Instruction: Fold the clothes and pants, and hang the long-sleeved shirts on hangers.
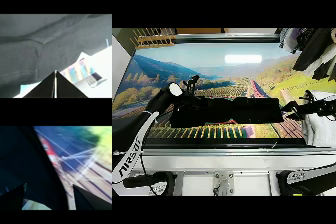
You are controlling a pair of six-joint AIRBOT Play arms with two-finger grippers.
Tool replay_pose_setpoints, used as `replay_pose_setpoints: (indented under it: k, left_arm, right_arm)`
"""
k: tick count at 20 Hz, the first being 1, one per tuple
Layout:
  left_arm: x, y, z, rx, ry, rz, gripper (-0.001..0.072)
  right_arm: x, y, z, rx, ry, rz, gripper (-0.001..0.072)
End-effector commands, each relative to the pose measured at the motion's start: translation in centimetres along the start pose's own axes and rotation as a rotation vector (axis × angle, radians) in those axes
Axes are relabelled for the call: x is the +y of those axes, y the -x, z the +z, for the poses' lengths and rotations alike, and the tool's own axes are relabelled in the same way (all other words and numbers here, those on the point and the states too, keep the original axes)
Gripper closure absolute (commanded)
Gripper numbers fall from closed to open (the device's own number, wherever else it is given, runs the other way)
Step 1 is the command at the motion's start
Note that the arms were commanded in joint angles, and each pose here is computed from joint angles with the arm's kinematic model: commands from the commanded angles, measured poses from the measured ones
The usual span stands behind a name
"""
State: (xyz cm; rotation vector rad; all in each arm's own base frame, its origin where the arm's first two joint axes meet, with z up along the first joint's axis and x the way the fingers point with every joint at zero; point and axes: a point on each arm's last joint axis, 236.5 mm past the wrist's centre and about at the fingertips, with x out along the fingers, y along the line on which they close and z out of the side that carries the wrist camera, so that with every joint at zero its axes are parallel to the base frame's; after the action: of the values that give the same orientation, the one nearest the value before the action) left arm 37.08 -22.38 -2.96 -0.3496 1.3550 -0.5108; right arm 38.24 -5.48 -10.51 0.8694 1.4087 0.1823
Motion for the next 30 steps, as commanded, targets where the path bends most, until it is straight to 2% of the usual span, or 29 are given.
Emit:
replay_pose_setpoints:
  k: [1, 4, 5, 6, 7, 8, 9, 12, 15, 21, 30]
  left_arm:
    - [-0.2, -1.4, -0.8, 0.032, -0.002, -0.002, 0.0699]
    - [0.1, -1.8, -0.6, 0.032, 0.004, 0.003, 0.0699]
    - [0.2, -1.8, -0.1, 0.009, 0.007, 0.005, 0.0699]
    - [0.0, -1.8, 0.5, -0.019, 0.012, 0.000, 0.0699]
    - [-0.4, -1.9, 1.2, -0.048, 0.020, -0.013, 0.0699]
    - [-0.8, -1.9, 1.9, -0.080, 0.026, -0.024, 0.0699]
    - [-1.1, -2.0, 2.6, -0.109, 0.029, -0.029, 0.0699]
    - [-2.5, -2.8, 3.4, -0.164, 0.007, -0.031, 0.0700]
    - [-4.8, -5.2, 3.6, -0.129, -0.043, -0.046, 0.0700]
    - [-9.5, -12.2, 5.2, -0.050, -0.147, -0.087, 0.0699]
    - [-11.4, -17.8, 2.7, 0.141, -0.220, -0.111, 0.0700]
  right_arm:
    - [1.7, -3.2, -0.4, 0.040, 0.022, 0.028, 0.0066]
    - [3.6, -5.3, -1.6, 0.092, 0.077, 0.020, 0.0069]
    - [4.1, -5.7, -1.8, 0.098, 0.090, 0.017, 0.0131]
    - [4.4, -6.0, -1.8, 0.095, 0.102, 0.012, 0.0348]
    - [4.6, -5.9, -1.6, 0.086, 0.110, 0.009, 0.0523]
    - [4.7, -5.5, -1.4, 0.076, 0.117, 0.005, 0.0649]
    - [4.9, -4.7, -1.1, 0.059, 0.129, -0.001, 0.0698]
    - [4.9, -0.4, 0.0, 0.002, 0.156, -0.100, 0.0698]
    - [7.6, 4.9, 0.5, -0.024, 0.260, -0.180, 0.0698]
    - [18.5, 10.0, -1.3, -0.047, 0.418, -0.169, 0.0698]
    - [29.2, 9.0, -5.5, -0.061, 0.654, -0.148, 0.0698]
